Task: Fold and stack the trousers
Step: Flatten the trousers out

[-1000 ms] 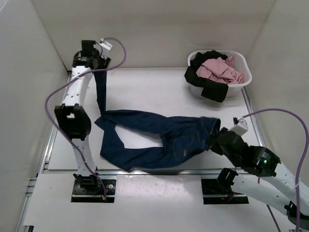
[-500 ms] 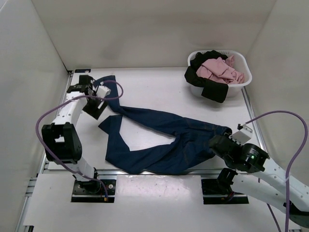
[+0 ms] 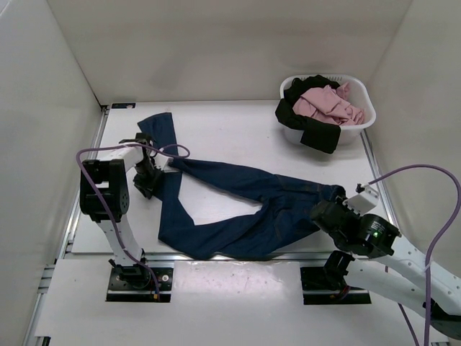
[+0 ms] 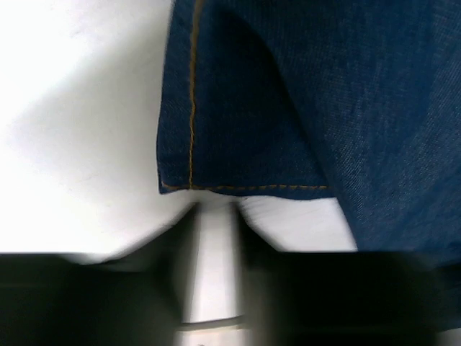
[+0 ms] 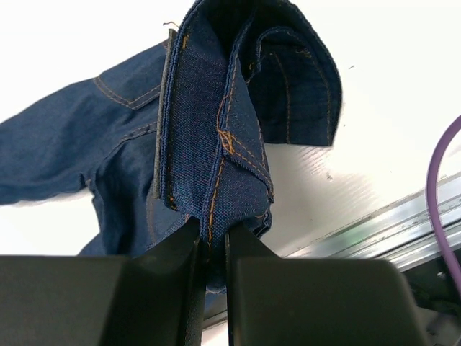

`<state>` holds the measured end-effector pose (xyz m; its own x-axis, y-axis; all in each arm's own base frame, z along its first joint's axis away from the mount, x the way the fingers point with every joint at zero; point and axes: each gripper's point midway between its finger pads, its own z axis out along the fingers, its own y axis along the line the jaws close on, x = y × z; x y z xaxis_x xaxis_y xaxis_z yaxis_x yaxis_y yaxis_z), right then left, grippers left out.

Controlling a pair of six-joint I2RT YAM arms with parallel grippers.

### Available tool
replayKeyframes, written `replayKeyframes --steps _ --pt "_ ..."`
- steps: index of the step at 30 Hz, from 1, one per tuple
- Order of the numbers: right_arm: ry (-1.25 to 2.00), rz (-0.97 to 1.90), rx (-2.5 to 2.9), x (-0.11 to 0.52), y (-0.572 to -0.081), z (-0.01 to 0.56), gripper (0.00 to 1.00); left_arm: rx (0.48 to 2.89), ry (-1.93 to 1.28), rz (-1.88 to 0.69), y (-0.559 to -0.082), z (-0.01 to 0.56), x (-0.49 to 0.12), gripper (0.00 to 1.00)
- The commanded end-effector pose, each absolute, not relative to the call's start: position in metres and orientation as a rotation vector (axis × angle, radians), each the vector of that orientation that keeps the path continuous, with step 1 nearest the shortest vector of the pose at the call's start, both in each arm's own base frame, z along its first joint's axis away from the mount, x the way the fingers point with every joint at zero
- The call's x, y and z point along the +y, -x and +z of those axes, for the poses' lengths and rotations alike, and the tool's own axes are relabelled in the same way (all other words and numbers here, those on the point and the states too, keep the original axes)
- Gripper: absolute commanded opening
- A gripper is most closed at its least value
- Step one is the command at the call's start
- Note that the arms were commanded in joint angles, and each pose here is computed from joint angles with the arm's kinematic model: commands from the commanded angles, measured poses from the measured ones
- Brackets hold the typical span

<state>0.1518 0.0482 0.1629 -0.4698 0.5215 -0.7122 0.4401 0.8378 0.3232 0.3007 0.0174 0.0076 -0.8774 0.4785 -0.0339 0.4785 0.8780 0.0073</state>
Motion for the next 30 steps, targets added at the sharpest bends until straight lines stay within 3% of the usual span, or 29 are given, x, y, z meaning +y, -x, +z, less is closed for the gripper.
replayKeyframes --steps 1,4,10,14,16,17,19,21,25,30 --pt "-0.692 0.096 2.033 0.045 -0.167 0.173 0.0 2.961 -0.74 -0.25 -0.305 -0.009 -0.013 0.14" --pt "-0.54 0.021 2.045 0.066 -0.186 0.185 0.0 2.964 -0.7 -0.214 -0.302 0.003 0.01 0.14" --pt "-0.337 -0.198 2.12 0.1 -0.243 0.24 0.0 2.883 -0.596 0.222 -0.314 0.071 0.133 0.14" --pt "-0.5 -0.129 2.158 0.069 -0.295 0.25 0.0 2.905 -0.426 0.313 -0.291 0.093 0.196 0.14" --pt "-0.481 -0.02 2.162 0.078 -0.307 0.254 0.0 2.876 -0.454 0.177 -0.287 0.103 0.181 0.14" --pt "-0.47 -0.016 2.172 0.077 -0.307 0.253 0.0 2.866 -0.462 0.071 -0.285 0.101 0.166 0.2" --pt "-0.445 0.016 2.184 0.083 -0.307 0.253 0.0 2.805 -0.512 -0.152 -0.295 0.1 0.121 0.54" --pt "-0.433 0.037 2.256 0.089 -0.299 0.229 0.0 2.752 -0.539 -0.317 -0.306 0.1 0.074 0.67" --pt "-0.455 0.048 2.289 0.09 -0.293 0.211 0.0 2.752 -0.485 -0.54 -0.312 0.07 0.027 0.73" --pt "-0.455 0.048 2.289 0.09 -0.292 0.204 0.0 2.844 -0.483 -0.529 -0.308 0.038 0.005 0.77"
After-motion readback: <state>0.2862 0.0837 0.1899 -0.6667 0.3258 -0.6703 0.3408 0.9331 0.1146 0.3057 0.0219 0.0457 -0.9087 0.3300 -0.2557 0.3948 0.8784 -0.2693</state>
